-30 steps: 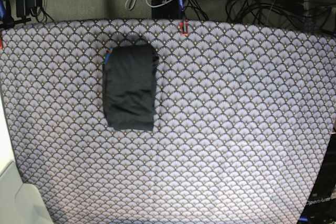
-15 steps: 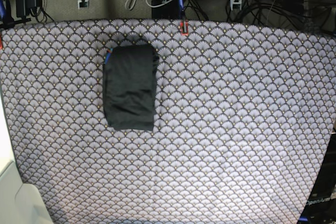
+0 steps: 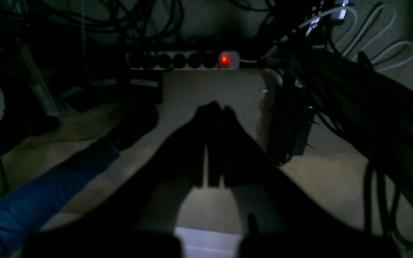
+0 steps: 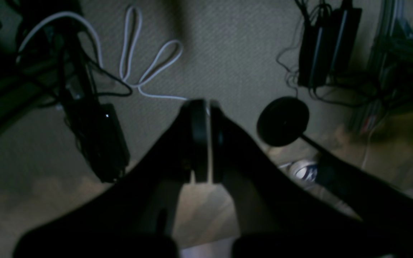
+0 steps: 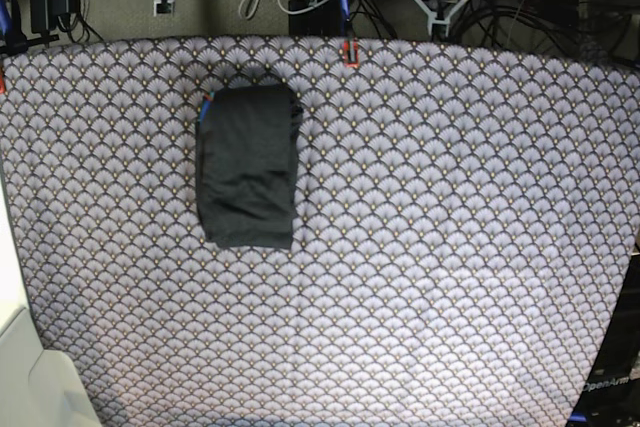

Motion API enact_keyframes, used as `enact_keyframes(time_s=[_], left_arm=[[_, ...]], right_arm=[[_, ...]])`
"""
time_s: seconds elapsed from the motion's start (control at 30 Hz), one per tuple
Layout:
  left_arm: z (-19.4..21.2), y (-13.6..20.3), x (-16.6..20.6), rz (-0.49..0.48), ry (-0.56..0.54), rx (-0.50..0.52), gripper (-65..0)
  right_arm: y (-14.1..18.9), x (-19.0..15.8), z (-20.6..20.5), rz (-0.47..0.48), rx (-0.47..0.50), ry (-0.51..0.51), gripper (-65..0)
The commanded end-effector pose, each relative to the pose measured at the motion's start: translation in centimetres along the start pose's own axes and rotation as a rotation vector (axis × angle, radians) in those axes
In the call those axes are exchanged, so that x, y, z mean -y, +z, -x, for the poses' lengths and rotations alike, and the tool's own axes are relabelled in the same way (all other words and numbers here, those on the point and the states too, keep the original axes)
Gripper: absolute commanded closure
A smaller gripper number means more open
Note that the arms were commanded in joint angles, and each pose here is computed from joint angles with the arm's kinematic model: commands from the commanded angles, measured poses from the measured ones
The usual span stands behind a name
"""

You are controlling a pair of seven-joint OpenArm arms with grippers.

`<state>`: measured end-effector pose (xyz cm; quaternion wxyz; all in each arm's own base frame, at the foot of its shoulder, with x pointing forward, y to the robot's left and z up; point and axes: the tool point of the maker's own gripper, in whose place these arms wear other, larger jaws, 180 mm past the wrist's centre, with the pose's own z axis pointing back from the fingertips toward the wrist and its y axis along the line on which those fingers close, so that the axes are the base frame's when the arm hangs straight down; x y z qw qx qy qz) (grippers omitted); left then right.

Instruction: Fold the T-shirt properly

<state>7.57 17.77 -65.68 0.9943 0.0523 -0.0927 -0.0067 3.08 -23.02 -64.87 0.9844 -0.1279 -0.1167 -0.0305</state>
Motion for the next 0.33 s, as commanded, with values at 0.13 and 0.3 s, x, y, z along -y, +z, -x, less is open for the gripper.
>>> enact_keyframes(time_s=[0.13, 0.3], left_arm=[[-0.8, 0.0, -0.4, -0.008, 0.001, 0.023, -0.3], [-0.8, 0.0, -0.3, -0.007, 0.009, 0.026, -0.3]], right_arm=[[-0.1, 2.5, 0.3, 0.051, 0.001, -0.035, 0.0], [-0.1, 2.4, 0.1, 0.045, 0.006, -0.03, 0.0]])
